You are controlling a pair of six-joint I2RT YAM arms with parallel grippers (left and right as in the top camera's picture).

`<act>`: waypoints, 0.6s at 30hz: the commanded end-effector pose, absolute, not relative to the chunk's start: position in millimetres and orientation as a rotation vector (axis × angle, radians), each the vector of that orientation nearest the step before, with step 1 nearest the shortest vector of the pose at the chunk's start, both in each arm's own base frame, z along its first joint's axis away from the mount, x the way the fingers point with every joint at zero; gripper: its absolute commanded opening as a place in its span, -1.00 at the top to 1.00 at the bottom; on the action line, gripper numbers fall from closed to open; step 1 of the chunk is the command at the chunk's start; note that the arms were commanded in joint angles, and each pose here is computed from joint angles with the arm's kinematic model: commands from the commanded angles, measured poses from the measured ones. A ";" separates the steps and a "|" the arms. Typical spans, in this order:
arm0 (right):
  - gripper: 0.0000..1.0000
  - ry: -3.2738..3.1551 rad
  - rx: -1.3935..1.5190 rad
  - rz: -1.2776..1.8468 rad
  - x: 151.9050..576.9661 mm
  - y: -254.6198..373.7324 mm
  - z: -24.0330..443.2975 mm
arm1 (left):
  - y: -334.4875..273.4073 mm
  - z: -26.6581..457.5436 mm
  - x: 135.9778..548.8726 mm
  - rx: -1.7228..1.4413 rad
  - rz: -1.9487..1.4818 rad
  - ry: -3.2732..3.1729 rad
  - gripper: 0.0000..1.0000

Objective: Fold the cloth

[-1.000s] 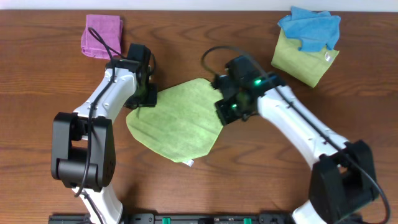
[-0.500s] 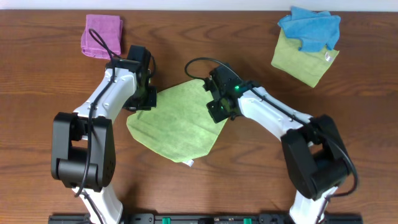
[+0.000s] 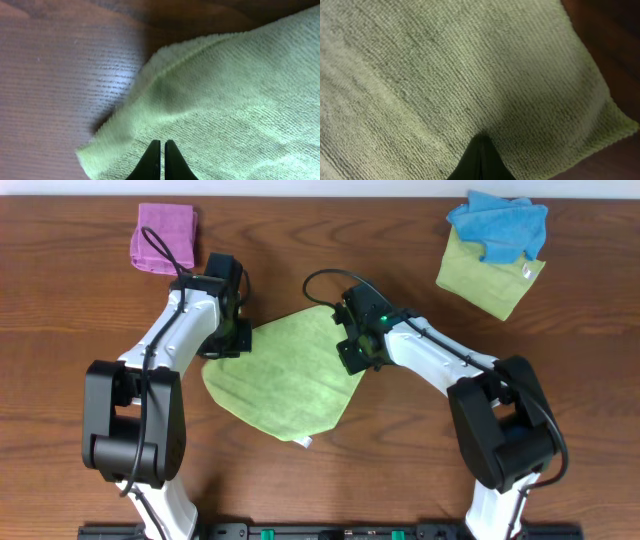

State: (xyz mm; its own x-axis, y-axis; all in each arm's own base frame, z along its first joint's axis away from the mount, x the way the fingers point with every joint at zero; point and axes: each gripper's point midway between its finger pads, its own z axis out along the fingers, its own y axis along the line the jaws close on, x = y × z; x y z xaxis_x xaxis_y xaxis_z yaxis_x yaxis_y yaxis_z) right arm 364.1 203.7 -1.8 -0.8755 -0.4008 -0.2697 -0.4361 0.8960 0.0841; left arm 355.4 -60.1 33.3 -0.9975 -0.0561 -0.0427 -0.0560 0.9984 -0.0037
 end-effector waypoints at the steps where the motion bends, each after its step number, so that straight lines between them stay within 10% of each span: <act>1: 0.97 2.848 -0.576 0.168 369.5 190.6 -17.0 | -58.3 29.1 349.5 -0.147 0.002 3.126 0.88; 18: 0.97 2.733 -0.361 0.175 427.4 148.4 -15.2 | -98.9 -8.9 291.6 -0.229 -0.148 3.271 0.88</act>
